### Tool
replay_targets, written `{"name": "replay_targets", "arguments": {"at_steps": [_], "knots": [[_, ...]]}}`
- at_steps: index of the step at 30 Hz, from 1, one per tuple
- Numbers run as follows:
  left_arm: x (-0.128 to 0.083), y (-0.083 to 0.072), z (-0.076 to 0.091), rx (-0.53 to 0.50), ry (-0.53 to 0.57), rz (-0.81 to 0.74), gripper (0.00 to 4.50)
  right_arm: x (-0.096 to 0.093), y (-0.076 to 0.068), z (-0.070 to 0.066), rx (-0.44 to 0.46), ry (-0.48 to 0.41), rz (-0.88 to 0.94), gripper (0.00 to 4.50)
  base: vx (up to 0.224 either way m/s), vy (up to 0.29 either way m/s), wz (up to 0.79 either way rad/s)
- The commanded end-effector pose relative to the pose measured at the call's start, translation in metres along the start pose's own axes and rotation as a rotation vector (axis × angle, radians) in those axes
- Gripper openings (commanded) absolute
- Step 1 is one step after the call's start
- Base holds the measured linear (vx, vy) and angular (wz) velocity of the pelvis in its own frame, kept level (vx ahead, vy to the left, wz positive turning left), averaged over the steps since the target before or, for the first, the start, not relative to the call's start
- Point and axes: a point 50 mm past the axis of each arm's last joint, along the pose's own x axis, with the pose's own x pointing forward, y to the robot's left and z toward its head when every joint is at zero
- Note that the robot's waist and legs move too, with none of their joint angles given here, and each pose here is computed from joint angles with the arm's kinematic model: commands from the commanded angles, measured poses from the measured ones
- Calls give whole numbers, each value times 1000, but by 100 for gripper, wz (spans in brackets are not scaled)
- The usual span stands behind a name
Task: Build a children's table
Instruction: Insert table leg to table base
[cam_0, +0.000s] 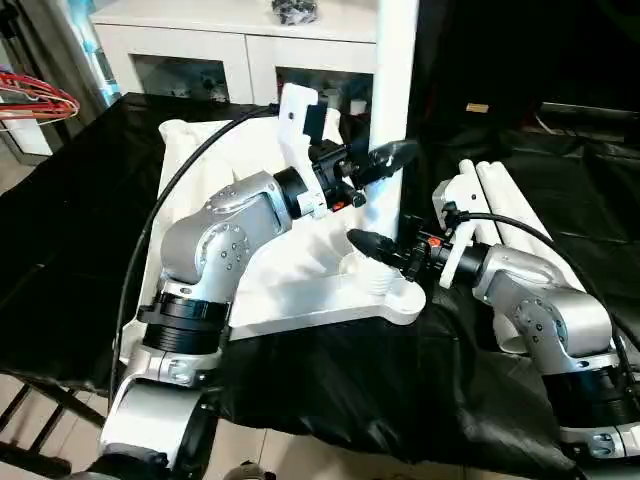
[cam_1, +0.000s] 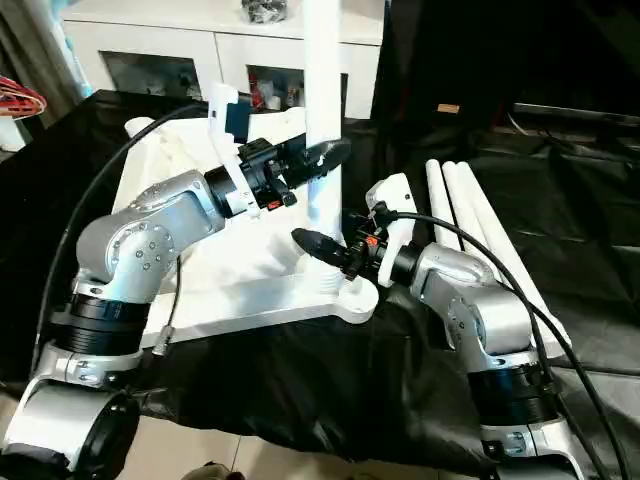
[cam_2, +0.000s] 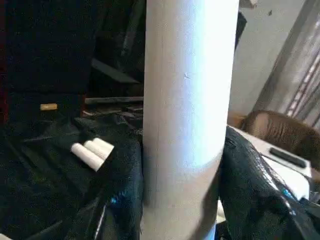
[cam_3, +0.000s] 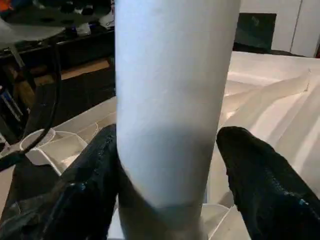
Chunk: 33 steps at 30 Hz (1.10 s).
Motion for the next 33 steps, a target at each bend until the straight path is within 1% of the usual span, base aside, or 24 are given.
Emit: {"name": "replay_targets", "arguments": {"at_steps": [1, 13, 17, 18, 20, 25, 27, 31, 33], "knots": [[6, -8, 14, 64, -18, -22, 183, 0, 0, -4, -6, 18, -5, 317, 0, 0, 0], [5, -8, 11, 85, 9, -14, 183, 5, 0, -11, -58, 86, -16, 317, 0, 0, 0], [5, -9, 9, 92, 16, -22, 183, 7, -1, -10, -80, 85, -28, 317, 0, 0, 0], [4, -9, 9, 97, 20, -23, 183, 8, -3, -8, -97, 75, -44, 317, 0, 0, 0], [4, -9, 9, 99, 23, -25, 183, 9, -4, -8, -96, 72, -49, 317, 0, 0, 0], [5, -9, 8, 105, 29, -27, 183, 9, -3, -6, -108, 62, -44, 317, 0, 0, 0], [5, -9, 5, 115, 43, -28, 183, 10, -3, -5, -127, 58, -41, 317, 0, 0, 0], [5, -8, 3, 128, 59, -23, 183, 10, 1, -2, -147, 36, -17, 317, 0, 0, 0], [5, -8, 3, 128, 60, -25, 183, 10, 0, -3, -160, 51, -24, 317, 0, 0, 0]]}}
